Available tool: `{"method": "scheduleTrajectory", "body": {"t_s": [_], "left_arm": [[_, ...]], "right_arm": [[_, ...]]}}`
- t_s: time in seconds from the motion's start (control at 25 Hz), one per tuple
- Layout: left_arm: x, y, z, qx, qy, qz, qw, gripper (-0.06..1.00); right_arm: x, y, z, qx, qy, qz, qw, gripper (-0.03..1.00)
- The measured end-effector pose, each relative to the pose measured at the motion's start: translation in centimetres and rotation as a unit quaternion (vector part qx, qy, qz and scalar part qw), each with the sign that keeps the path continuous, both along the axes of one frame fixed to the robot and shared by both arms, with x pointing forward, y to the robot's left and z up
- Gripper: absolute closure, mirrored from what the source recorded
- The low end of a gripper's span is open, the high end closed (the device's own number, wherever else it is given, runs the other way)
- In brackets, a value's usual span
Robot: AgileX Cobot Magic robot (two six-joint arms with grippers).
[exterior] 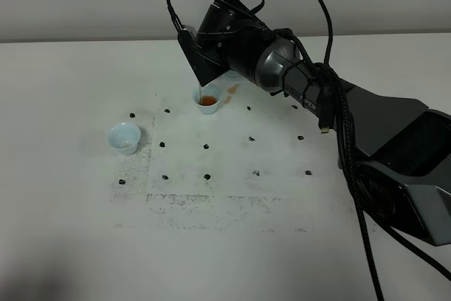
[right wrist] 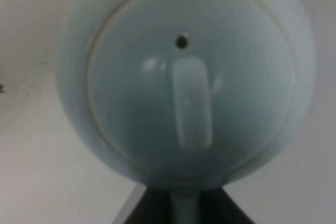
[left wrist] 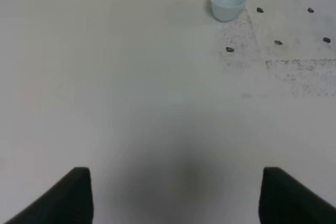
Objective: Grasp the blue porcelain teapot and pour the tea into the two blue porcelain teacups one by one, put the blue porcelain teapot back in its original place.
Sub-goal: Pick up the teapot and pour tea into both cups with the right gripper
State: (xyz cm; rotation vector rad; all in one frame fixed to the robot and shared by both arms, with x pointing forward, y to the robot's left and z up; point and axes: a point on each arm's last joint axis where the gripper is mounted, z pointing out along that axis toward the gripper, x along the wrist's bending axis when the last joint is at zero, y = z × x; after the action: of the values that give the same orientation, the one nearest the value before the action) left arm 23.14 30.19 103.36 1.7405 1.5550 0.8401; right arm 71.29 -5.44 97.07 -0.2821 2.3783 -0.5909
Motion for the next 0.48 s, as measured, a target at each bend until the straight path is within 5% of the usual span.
{"method": "scheduleTrajectory", "body": {"t_s": [0.48], "left_arm": [[0.00, 0.00, 0.00, 0.000, 0.000, 0.000, 1.000, 0.28]], "right_arm": [[0.25, -0.07, 0.14, -0.006, -0.009, 0.010, 1.000, 0.88]]}}
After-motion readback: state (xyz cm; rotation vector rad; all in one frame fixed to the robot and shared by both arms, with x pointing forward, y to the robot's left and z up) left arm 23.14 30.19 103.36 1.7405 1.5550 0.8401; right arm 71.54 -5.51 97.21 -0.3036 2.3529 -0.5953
